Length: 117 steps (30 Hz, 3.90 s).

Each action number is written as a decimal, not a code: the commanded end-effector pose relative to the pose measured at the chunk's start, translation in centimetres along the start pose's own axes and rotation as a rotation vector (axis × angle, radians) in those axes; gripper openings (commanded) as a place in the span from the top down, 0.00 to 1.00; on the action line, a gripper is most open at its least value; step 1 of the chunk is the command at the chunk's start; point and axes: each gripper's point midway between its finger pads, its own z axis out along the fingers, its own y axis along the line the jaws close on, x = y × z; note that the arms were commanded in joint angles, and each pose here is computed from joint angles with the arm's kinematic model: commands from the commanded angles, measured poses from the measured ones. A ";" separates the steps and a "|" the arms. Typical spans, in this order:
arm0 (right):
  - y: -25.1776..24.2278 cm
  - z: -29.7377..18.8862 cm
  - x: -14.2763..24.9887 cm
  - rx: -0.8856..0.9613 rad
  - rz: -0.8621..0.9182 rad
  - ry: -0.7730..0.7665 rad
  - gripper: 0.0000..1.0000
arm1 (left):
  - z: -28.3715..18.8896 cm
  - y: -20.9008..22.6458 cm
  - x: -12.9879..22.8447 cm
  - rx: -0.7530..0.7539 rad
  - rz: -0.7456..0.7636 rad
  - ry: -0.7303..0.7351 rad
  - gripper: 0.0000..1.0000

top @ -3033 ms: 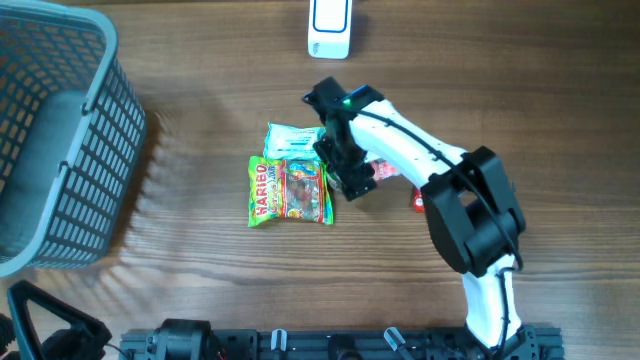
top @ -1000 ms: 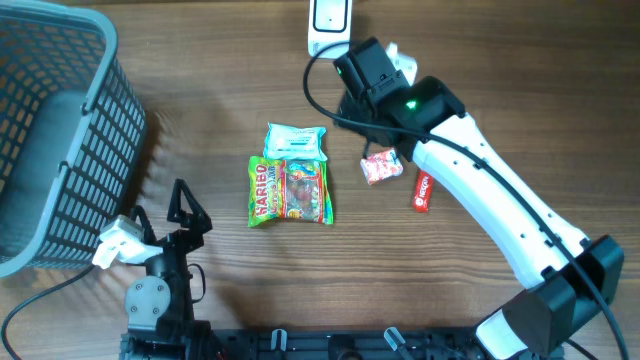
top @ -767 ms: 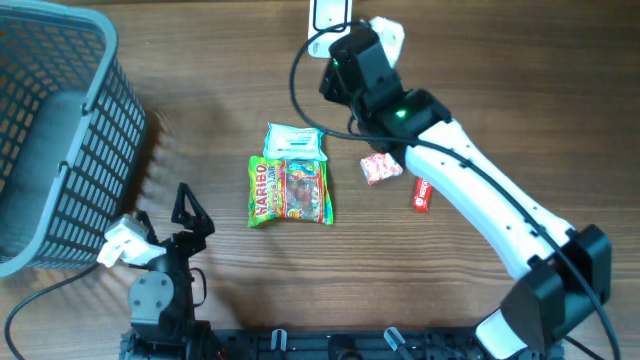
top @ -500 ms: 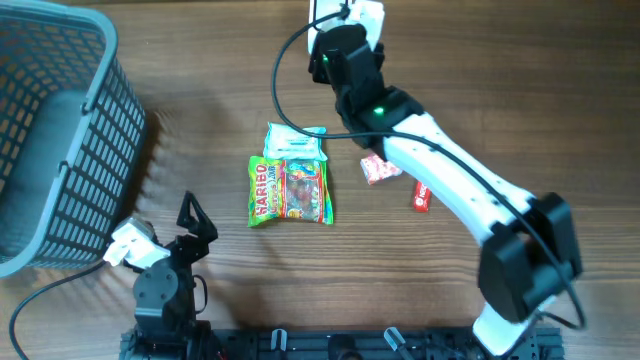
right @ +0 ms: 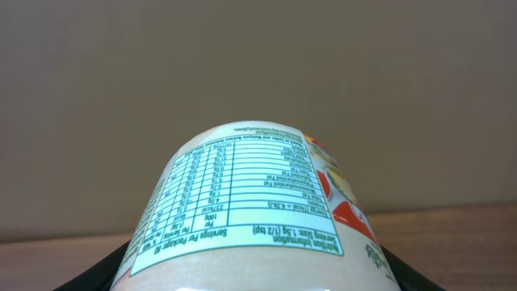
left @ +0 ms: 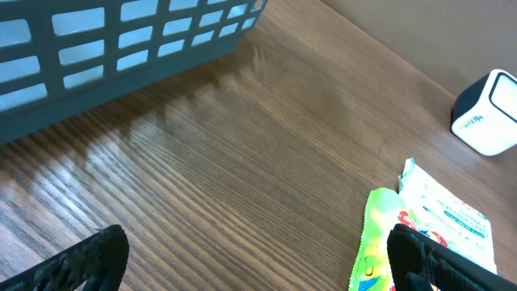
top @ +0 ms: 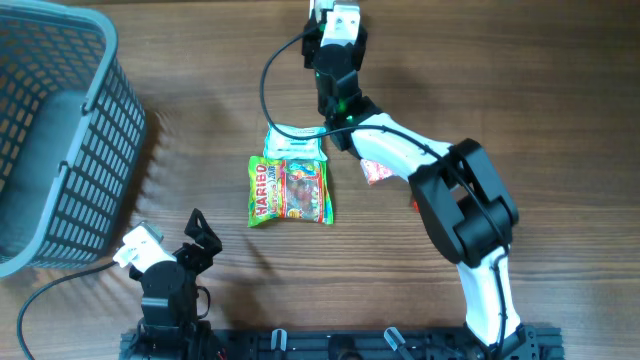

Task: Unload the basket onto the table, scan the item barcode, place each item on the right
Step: 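Lift the jar and hold it up to the white scanner, then carry the jar to the right table edge and release it, then grasp the red-white Shine pack with the right gripper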

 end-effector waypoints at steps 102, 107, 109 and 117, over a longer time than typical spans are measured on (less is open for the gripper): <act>-44.9 -15.5 -11.6 0.667 0.832 0.663 0.00 | -0.1 0.0 -0.1 0.002 -0.009 -0.004 0.00; -28.4 -14.3 -11.6 0.089 0.316 0.896 0.00 | -0.1 0.0 -0.1 0.002 -0.009 -0.004 0.00; -23.2 -15.7 -8.8 -0.071 0.124 1.023 0.00 | -0.1 0.0 -0.1 0.002 -0.009 -0.004 0.00; -15.9 -20.5 3.1 -0.113 -0.145 1.358 0.00 | -0.1 0.0 -0.1 0.002 -0.009 -0.004 0.00</act>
